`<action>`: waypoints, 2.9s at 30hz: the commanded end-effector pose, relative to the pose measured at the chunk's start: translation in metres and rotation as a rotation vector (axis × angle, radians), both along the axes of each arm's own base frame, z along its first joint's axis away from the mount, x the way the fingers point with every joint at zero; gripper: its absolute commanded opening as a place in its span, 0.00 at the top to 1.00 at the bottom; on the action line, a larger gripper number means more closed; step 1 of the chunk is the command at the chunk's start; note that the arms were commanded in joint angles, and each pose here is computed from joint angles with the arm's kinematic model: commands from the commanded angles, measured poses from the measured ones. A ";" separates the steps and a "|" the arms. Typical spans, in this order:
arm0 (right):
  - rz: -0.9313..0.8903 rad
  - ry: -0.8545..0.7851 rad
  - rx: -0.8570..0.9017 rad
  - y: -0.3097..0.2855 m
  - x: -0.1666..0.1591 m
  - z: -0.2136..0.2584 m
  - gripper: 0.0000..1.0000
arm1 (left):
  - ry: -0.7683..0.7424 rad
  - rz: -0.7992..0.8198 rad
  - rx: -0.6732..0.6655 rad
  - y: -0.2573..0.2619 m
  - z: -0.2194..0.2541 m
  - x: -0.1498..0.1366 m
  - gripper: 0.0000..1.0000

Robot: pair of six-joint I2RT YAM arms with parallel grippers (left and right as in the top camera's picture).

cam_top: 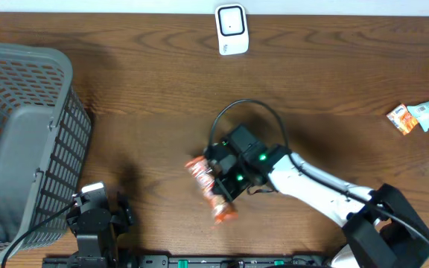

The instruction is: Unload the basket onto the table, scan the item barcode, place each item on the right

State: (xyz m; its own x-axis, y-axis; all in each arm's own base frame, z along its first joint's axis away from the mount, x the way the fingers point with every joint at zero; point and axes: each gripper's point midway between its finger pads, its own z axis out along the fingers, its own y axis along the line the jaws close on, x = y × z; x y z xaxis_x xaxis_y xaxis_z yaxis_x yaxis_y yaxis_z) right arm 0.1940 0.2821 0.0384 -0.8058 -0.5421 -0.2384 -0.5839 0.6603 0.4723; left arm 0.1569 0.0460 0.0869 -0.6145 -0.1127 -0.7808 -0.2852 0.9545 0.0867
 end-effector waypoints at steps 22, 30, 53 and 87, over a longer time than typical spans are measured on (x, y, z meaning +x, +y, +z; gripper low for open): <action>-0.407 -1.124 -1.128 -0.163 0.180 0.084 0.99 | 0.036 0.009 0.002 0.001 -0.009 -0.005 0.15; -0.232 -1.177 -1.351 -0.142 0.168 0.020 0.99 | 0.036 0.009 0.002 0.001 -0.009 -0.005 0.15; 0.035 -1.409 -0.966 0.016 0.070 0.009 0.01 | 0.036 0.009 0.002 0.001 -0.009 -0.005 0.15; -0.287 -0.336 -0.131 0.023 0.105 0.052 0.99 | 0.036 0.009 0.002 0.001 -0.009 -0.005 0.15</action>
State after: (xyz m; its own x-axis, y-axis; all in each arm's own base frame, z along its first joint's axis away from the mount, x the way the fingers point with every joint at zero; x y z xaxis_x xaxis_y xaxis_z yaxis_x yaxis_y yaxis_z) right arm 0.2973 0.3010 0.0938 -0.7781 -0.4040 -0.4810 -0.5066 0.8563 0.1004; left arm 0.1569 0.0460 0.0869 -0.6145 -0.1127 -0.7808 -0.2855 0.9544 0.0869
